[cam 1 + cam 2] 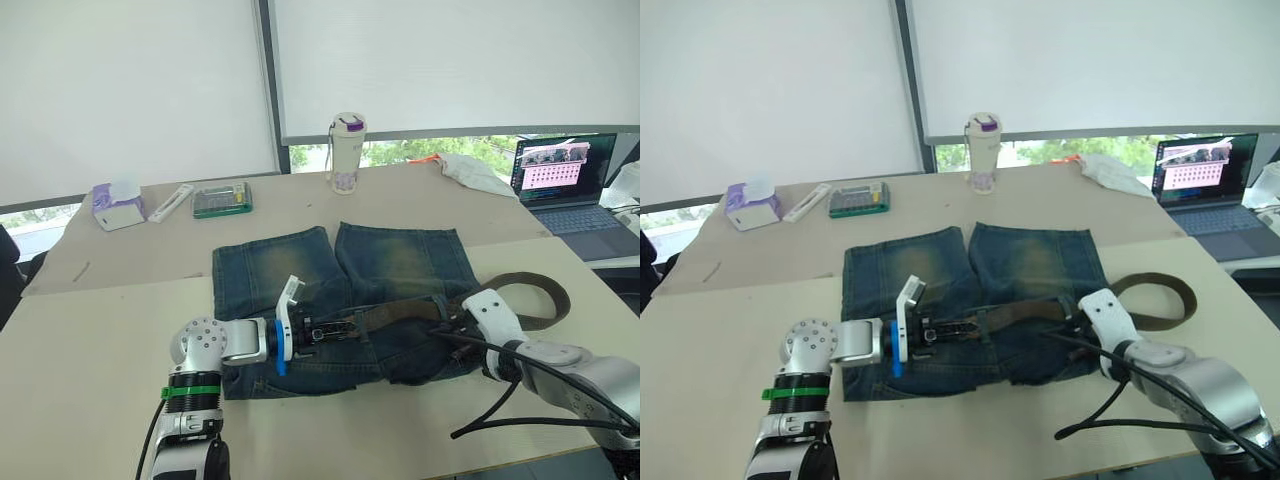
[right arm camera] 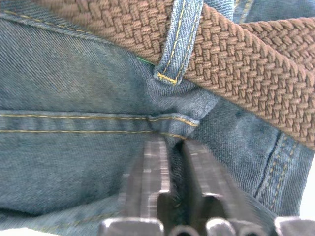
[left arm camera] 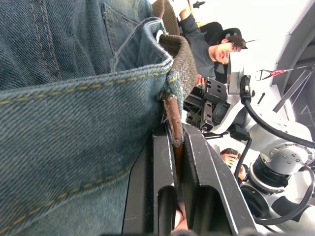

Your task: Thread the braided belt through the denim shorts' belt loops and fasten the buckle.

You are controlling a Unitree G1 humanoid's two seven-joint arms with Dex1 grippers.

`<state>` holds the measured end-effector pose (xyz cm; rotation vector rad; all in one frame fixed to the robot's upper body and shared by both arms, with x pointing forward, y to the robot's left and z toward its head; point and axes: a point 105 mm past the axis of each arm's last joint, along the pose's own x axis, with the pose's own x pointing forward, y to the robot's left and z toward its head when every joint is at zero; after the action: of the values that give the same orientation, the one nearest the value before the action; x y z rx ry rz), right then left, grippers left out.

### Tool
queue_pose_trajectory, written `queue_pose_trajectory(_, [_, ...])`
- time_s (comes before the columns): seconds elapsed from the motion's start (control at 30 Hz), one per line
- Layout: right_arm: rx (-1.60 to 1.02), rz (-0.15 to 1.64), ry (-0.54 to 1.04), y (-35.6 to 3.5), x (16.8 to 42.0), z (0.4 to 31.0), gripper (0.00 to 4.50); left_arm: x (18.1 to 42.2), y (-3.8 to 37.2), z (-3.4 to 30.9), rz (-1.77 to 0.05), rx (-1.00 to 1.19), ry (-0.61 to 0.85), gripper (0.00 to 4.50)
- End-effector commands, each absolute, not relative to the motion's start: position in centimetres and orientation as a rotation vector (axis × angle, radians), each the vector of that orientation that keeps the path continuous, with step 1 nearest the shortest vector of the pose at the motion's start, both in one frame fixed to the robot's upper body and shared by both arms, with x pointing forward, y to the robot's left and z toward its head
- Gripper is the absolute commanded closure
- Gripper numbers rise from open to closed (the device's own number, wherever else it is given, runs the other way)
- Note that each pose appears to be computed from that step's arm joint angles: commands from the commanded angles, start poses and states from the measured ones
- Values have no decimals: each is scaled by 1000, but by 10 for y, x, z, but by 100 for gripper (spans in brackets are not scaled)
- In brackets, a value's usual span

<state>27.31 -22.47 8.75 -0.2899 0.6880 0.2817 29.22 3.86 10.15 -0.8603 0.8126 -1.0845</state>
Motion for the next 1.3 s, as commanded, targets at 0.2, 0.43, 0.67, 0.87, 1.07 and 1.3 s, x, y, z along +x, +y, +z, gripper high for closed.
queue_pose_trajectory(0.2, [-353, -3, 700, -291, 260, 99, 448, 299, 44, 115, -1087, -821, 741, 450])
queue_pose_trajectory(0.43, [-339, -54, 667, -302, 261, 106, 448, 299, 57, 120, -1078, -809, 728, 450])
queue_pose_trajectory(0.67, [-329, -116, 637, -314, 263, 112, 448, 301, 78, 116, -1021, -789, 725, 450])
queue_pose_trajectory(0.87, [-317, -117, 631, -317, 261, 114, 448, 299, 74, 118, -1034, -798, 710, 450])
queue_pose_trajectory(1.07, [-315, -171, 597, -329, 260, 122, 448, 295, 80, 124, -1055, -824, 693, 450])
queue_pose_trajectory(1.3, [-383, -69, 556, -323, 243, 142, 303, 293, 75, 126, -1089, -822, 703, 450])
